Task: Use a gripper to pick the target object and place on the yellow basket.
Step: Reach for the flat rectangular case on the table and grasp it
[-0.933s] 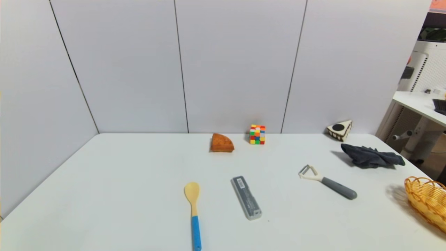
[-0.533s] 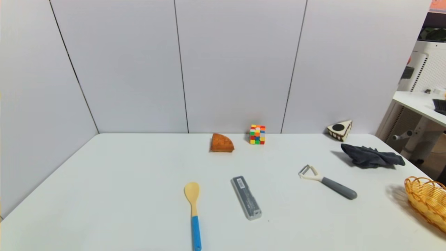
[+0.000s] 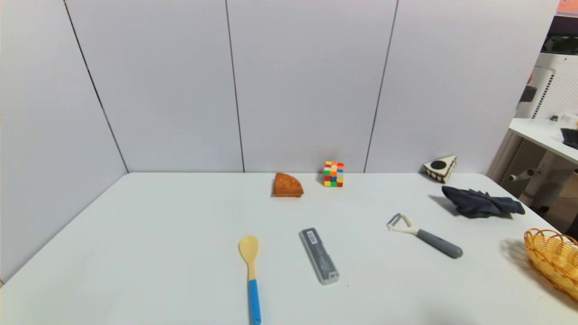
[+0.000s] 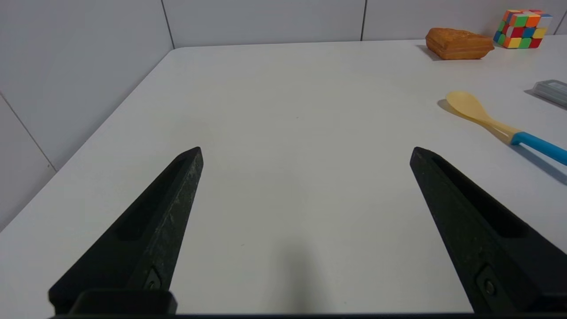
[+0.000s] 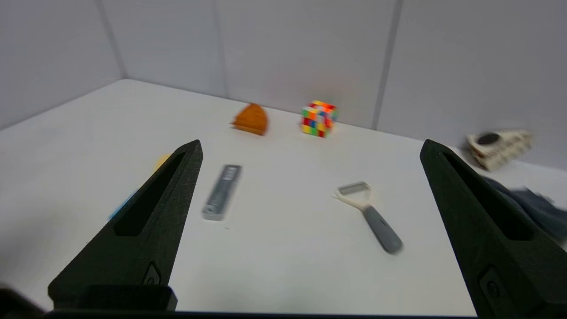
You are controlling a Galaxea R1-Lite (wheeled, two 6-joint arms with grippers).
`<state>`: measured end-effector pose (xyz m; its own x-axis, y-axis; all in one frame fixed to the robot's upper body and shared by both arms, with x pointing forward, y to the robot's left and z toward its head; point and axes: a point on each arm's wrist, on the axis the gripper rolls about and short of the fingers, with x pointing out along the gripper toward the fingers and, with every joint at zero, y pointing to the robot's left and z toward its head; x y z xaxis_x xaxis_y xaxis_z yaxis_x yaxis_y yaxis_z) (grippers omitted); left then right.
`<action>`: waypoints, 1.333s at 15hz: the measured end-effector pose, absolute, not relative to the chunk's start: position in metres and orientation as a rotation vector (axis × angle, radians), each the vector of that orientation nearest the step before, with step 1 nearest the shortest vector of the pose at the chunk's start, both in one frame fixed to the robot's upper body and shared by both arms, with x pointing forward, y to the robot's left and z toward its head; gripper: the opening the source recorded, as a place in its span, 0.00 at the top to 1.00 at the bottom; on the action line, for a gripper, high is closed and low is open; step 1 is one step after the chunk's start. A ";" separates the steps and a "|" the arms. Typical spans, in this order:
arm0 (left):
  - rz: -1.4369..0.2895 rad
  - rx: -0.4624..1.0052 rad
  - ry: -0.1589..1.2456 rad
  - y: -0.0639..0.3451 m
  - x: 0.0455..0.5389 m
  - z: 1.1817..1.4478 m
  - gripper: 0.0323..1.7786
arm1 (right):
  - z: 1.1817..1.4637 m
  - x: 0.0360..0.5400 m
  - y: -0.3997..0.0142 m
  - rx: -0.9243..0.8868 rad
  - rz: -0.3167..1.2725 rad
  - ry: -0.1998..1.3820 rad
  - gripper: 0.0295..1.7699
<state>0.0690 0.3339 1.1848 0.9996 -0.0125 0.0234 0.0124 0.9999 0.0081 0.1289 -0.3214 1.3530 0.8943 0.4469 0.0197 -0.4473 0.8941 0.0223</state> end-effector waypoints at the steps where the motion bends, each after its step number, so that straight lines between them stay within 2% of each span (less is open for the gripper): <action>1: -0.012 0.008 -0.023 0.334 0.069 1.185 0.05 | 1.369 0.141 -0.314 0.028 0.529 0.001 0.04; 4: -0.012 0.007 -0.023 0.334 0.069 1.185 0.05 | 1.411 0.179 -0.285 0.019 0.685 0.085 0.04; 8: -0.012 0.007 -0.023 0.334 0.069 1.185 0.05 | 1.421 0.224 -0.238 -0.037 0.802 0.274 0.04; 14: -0.013 0.007 -0.023 0.334 0.069 1.185 0.05 | 1.381 0.247 -0.189 -0.163 0.882 0.678 0.04; 17: -0.012 0.008 -0.023 0.334 0.069 1.185 0.05 | 1.362 0.261 -0.169 -0.202 0.869 0.765 0.04; 20: -0.012 0.007 -0.023 0.334 0.069 1.185 0.05 | 1.338 0.284 -0.148 -0.233 0.786 0.858 0.04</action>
<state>0.0690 0.3339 1.1848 0.9997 -0.0121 0.0234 0.0119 0.9999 0.0076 0.2836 -0.1480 1.3381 0.3991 0.5255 -0.7514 -0.7028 0.7016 0.1174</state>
